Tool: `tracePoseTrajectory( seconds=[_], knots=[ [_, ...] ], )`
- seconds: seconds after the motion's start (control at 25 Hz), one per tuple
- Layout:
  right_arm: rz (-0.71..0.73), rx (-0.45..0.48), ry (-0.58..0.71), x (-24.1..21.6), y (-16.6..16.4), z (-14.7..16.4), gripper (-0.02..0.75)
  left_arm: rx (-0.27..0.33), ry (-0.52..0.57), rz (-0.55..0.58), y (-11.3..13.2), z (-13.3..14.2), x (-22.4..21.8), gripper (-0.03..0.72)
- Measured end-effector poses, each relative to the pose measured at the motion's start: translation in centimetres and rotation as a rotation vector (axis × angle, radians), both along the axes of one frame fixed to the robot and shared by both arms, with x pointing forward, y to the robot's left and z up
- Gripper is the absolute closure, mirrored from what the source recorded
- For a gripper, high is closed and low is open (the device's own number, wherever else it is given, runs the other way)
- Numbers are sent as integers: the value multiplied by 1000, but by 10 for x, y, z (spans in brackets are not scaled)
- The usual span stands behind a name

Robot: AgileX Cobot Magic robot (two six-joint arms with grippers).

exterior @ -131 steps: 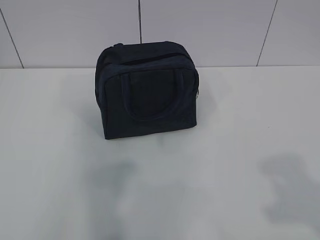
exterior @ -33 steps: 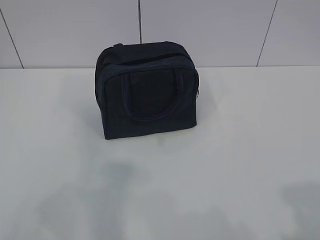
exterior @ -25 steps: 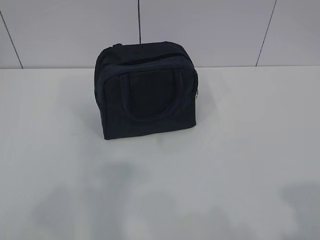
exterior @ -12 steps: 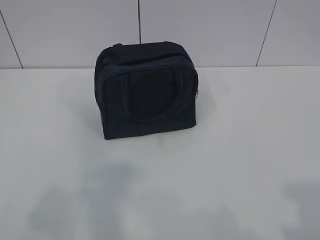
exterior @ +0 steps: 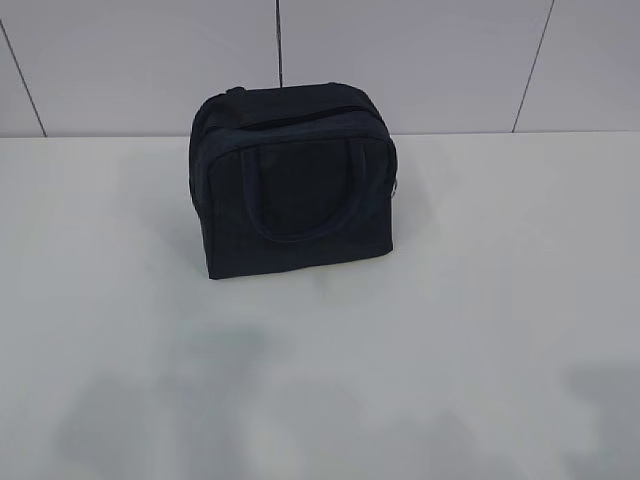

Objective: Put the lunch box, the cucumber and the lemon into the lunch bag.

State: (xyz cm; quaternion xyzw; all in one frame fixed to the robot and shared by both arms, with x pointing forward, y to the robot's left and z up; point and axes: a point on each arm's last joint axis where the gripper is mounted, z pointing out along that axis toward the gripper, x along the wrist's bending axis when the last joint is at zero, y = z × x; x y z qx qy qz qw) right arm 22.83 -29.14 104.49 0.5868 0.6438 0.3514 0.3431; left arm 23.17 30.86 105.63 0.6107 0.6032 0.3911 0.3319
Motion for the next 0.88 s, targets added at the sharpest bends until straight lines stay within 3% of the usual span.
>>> tracePoseTrajectory(
  seconds=[0.88],
  knots=[
    [0,0,-2,0,0,0,423,-2,0,-1,0,0,0,253]
  ],
)
